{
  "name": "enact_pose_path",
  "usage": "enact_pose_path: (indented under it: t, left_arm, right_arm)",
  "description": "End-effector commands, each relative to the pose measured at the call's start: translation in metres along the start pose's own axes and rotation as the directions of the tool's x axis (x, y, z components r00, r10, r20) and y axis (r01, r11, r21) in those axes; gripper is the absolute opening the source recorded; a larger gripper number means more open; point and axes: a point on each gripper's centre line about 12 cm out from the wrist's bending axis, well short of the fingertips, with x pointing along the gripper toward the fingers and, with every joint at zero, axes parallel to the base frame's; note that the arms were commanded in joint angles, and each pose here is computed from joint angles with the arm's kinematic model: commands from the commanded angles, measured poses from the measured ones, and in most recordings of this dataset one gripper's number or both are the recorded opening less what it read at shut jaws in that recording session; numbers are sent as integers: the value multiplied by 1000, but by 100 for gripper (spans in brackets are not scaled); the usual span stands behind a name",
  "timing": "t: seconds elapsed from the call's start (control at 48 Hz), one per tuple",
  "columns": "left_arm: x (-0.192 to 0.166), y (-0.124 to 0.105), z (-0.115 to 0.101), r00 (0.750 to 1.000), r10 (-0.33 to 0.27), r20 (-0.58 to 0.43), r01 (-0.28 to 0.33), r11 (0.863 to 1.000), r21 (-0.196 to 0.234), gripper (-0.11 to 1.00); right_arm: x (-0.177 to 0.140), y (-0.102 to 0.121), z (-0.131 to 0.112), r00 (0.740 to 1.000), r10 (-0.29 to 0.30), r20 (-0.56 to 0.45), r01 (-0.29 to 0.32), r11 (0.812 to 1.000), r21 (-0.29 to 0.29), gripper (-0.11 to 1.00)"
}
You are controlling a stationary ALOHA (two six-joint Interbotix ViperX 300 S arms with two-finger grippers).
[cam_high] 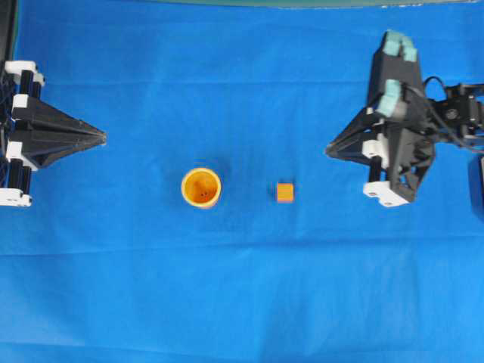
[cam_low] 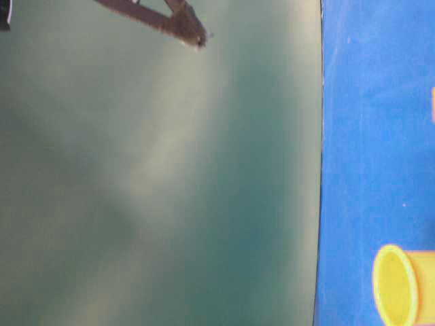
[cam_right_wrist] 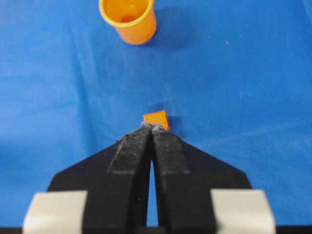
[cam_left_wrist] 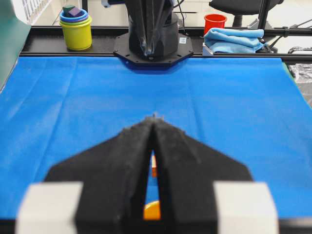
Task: Move the block forward with right arm.
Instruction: 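Move the open right gripper left toward the small orange cube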
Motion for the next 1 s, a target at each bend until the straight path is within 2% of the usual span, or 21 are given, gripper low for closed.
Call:
enact_pose_path:
  t: [0.0,0.229,0.437,0.541,0.645,0.728,0.832,0.978]
  left_arm:
    - [3,0,13,1000,0,31,0,1000,-2,1]
    - [3,0,14,1000,0,31,0,1000,-1,1]
    - [3,0,14,999,0,32,0,1000,-1,1]
    - [3,0,14,1000,0,31,0,1000,-1,1]
    - [3,0,14,1000,1,31,-1,1000,0,1]
    - [3,0,14,1000,0,31,0,1000,-1,1]
    - [3,0,14,1000,0,31,0,1000,0,1]
    - [3,0,14,1000,0,31,0,1000,0,1]
  right_arm:
    - [0,3,14,1000,6,29,-6,1000,-5,0]
    - [13,4,20,1000,-4,6,4,999,-43,0]
    - [27,5,22,999,-15,-36,13,998,-53,1]
    - [35,5,21,998,-19,-55,16,998,-56,12]
    - [46,6,16,996,-24,-82,19,998,-60,32]
    - [55,6,11,994,-26,-109,20,998,-64,43]
    - [70,6,1,988,-36,-152,25,997,-69,52]
    - [89,5,-11,978,-46,-204,31,997,-76,55]
